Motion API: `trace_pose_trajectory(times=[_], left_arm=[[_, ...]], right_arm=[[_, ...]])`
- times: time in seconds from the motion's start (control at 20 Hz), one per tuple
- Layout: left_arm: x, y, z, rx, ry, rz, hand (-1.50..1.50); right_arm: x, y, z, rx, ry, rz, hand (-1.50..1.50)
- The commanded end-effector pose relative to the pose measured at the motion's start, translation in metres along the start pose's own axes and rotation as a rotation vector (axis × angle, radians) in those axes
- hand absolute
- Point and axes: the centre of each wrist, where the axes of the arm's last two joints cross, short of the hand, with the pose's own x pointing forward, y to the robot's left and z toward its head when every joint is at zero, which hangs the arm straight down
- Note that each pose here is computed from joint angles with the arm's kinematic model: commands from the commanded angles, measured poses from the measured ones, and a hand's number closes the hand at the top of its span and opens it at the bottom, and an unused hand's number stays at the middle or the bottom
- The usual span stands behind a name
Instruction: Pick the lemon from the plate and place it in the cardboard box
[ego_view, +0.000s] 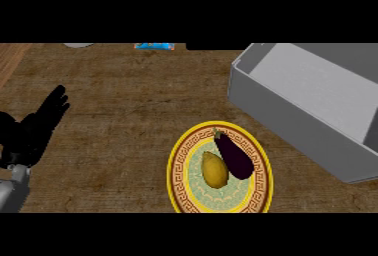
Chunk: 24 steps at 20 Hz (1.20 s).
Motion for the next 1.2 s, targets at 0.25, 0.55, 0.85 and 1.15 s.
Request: trace_pose_trajectory(times=[0.25, 0.55, 0.85, 1.15], left_arm=[[0.012, -0.011, 0.003, 0.011, -0.065, 0.188, 0.00], [-0.002, -0.006, 0.024, -0.009, 0.006, 0.241, 0.00], [0.007, -0.002, 0.030, -0.009, -0.032, 0.248, 0.00], [-0.007, -0.002, 0.032, 0.015, -0.008, 0.260, 0.00]], right_arm=[[0.018, 0.086, -0.007, 0.544, 0.114, -0.177, -1.50], [0.015, 0.109, 0.034, 0.247, -0.280, -0.110, -1.50], [0.050, 0.095, 0.032, 0.543, -0.287, 0.168, -1.50], [0.084, 0.088, 0.025, 0.713, -0.135, 0.656, -1.50]])
